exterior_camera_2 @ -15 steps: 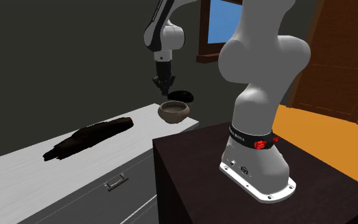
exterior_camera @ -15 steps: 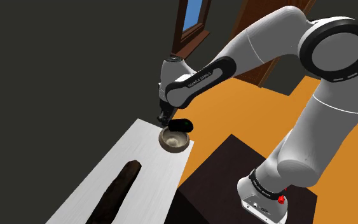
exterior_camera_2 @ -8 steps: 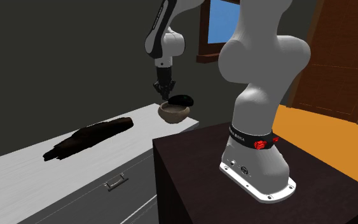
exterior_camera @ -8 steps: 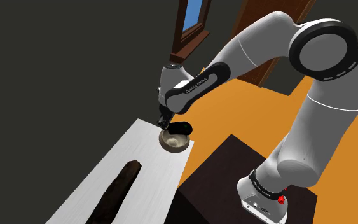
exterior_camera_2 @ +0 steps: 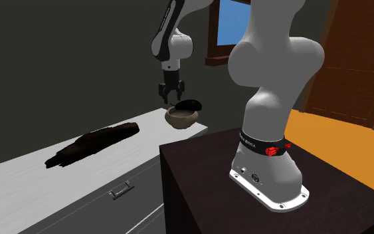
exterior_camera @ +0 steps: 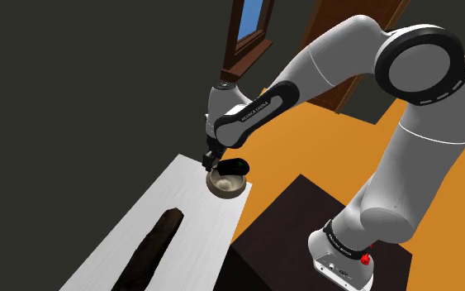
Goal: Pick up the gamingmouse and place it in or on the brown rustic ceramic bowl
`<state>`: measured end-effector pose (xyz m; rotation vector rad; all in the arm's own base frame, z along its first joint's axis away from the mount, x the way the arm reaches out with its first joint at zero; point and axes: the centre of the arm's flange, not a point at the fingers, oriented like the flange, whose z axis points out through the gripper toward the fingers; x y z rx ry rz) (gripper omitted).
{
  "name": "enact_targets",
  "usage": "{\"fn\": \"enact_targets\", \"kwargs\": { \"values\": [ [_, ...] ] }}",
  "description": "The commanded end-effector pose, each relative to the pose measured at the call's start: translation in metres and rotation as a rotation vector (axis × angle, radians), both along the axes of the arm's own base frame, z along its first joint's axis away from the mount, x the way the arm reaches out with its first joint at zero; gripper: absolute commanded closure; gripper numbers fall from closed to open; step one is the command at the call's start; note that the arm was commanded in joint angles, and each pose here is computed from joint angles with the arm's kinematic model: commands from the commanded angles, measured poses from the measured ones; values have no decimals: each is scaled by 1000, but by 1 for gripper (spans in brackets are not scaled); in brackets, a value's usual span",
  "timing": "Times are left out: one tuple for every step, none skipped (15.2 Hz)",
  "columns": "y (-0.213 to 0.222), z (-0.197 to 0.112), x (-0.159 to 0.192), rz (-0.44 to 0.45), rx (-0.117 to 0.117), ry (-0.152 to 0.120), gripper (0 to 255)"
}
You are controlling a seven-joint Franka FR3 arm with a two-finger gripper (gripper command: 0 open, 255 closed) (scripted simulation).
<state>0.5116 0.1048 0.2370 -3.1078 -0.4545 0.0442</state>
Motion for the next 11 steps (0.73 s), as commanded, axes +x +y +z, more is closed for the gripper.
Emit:
{"fn": "enact_targets", "kwargs": {
  "values": [
    [0, 0, 0, 0, 0, 0, 0],
    [0, 0, 0, 0, 0, 0, 0],
    [0, 0, 0, 0, 0, 0, 0],
    [0, 13, 0, 0, 0, 0, 0],
    [0, 26, 1, 0, 0, 0, 0],
    [0, 40, 1, 0, 0, 0, 0],
    [0, 50, 1, 0, 0, 0, 0],
    [0, 50, 1, 0, 0, 0, 0],
    [0, 50, 1, 0, 0, 0, 0],
    [0, 50, 1, 0, 0, 0, 0],
    [0, 50, 1, 0, 0, 0, 0]
  ]
}}
